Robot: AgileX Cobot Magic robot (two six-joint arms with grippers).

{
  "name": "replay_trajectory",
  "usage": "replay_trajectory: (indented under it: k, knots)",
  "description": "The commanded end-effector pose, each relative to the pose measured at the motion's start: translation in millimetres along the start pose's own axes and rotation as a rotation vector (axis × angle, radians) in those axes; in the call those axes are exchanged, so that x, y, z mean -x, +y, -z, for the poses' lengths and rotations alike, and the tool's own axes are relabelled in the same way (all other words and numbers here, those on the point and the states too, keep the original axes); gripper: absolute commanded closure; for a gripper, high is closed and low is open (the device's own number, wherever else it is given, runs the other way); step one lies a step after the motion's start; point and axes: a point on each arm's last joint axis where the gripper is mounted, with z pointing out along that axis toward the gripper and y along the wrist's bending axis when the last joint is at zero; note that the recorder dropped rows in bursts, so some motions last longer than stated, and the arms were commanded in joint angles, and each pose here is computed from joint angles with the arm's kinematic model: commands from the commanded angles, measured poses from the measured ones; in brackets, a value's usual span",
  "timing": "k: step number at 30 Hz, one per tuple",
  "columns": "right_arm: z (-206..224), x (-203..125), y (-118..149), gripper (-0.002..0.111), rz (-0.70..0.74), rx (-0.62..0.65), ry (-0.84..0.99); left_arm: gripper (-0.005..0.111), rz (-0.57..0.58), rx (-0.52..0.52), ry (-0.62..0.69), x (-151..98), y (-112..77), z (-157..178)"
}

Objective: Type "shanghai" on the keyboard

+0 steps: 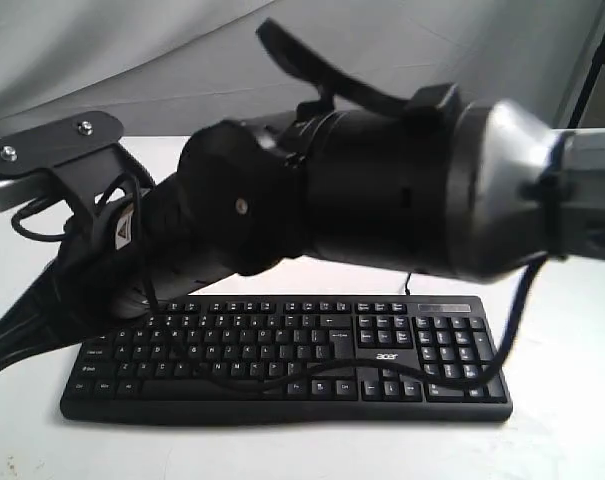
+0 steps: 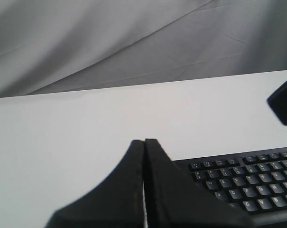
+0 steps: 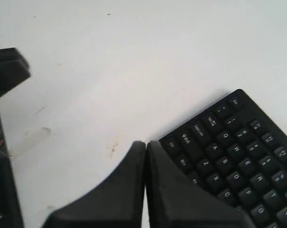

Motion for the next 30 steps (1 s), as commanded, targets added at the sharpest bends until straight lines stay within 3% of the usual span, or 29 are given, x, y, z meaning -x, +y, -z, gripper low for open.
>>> replay_trajectory:
  k: [1, 12, 30]
  knots:
    - [-19.2, 0.0, -7.7, 0.108, 0.093, -0.055, -0.056, 0.107, -0.002, -0.002, -0.005, -0.7, -0.1, -0.1]
    - [-55.5, -18.8, -22.5, 0.108, 0.250, -0.103, 0.001, 0.107, -0.002, -0.002, -0.005, -0.7, -0.1, -0.1]
    - [-101.8, -45.1, -53.1, 0.108, 0.299, -0.156, 0.017, 0.107, -0.002, -0.002, -0.005, -0.7, -0.1, -0.1]
